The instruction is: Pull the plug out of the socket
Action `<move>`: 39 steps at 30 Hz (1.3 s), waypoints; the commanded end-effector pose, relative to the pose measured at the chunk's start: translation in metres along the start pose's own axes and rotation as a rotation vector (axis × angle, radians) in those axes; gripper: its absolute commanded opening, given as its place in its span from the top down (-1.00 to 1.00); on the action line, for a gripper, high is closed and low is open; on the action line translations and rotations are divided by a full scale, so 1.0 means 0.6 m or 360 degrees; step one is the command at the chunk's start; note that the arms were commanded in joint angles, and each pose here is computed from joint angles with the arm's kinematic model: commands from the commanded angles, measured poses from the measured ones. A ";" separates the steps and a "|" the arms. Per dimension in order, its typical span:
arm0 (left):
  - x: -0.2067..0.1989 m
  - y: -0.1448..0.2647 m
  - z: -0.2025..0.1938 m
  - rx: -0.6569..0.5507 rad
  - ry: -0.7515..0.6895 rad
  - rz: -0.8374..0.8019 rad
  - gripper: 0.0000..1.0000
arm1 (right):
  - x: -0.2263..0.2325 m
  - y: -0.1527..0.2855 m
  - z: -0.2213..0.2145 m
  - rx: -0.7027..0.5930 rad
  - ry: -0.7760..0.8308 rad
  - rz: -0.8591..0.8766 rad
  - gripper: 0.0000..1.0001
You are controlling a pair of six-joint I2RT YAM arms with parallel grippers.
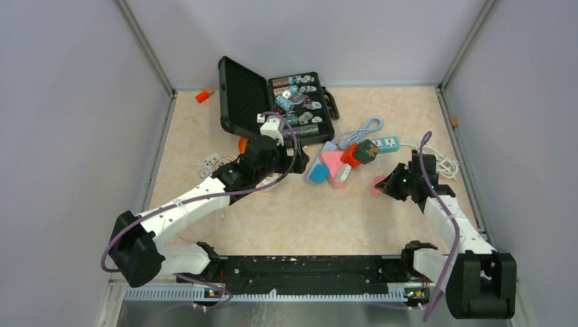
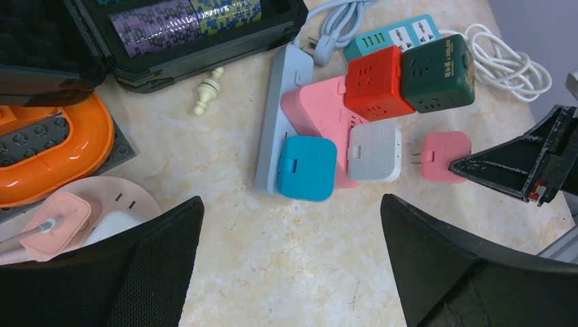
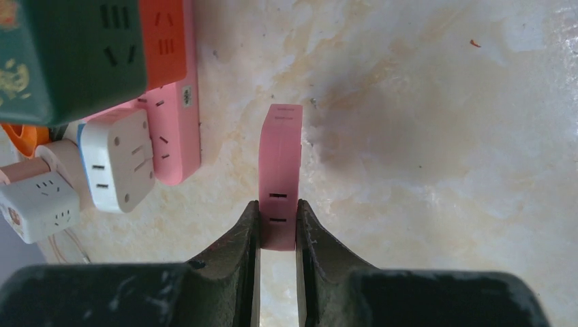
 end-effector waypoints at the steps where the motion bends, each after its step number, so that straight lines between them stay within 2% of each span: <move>1: -0.009 0.010 0.020 -0.0091 0.0004 -0.0062 -0.98 | -0.008 -0.019 0.022 -0.0031 -0.0113 0.0157 0.79; 4: -0.008 0.011 0.017 -0.0087 0.0003 -0.0072 -0.97 | -0.060 -0.023 0.026 -0.0049 -0.0224 0.0033 0.70; 6: -0.007 0.011 0.016 -0.0086 -0.0003 -0.0074 -0.97 | -0.088 -0.023 0.025 -0.0062 -0.0279 -0.0032 0.54; 7: -0.006 0.011 0.015 -0.0083 -0.0008 -0.0071 -0.97 | -0.099 -0.023 0.021 -0.0064 -0.0294 -0.0069 0.41; 9: -0.005 0.010 0.015 -0.0081 -0.0014 -0.0065 -0.98 | -0.116 -0.022 0.018 -0.0069 -0.0313 -0.0146 -0.07; 10: -0.005 0.009 0.015 -0.0079 -0.0016 -0.0062 -0.97 | -0.122 -0.021 0.017 -0.0075 -0.0313 -0.0184 -0.23; 13: -0.005 0.008 0.017 -0.0077 -0.0016 -0.0051 -0.97 | -0.134 -0.009 0.026 -0.0145 -0.0336 -0.0311 -0.52; 17: -0.003 0.007 0.019 -0.0080 -0.0015 -0.0033 -0.97 | -0.130 0.019 0.056 -0.0289 -0.0310 -0.0368 -0.57; 21: -0.003 0.005 0.022 -0.0079 -0.0014 -0.0017 -0.97 | -0.091 0.047 0.073 -0.0387 -0.0251 -0.0186 -0.56; 25: -0.005 0.002 0.023 -0.0088 0.0001 -0.0019 -0.97 | -0.017 0.062 0.059 -0.0290 -0.0185 0.0298 -0.50; 27: -0.002 0.003 0.026 -0.0111 0.0021 0.0003 -0.97 | 0.009 0.065 0.046 -0.0241 -0.0203 0.0437 -0.52; 32: -0.002 0.013 0.035 -0.0146 0.0051 0.0018 -0.97 | 0.067 0.071 0.027 -0.0254 -0.0160 0.0576 -0.59; 39: -0.009 0.033 0.029 -0.0103 0.0038 -0.0063 -0.97 | 0.110 0.065 0.032 -0.0256 -0.0142 0.0578 -0.53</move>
Point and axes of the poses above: each gripper's point midway between its finger pads, its own y axis back along the fingers, its own x axis along the line the jaws close on, z = x × y, the point moved 4 cm from there along y, back along the fingers, and after that the axes turned 6 degrees about y, right-handed, at the moved point
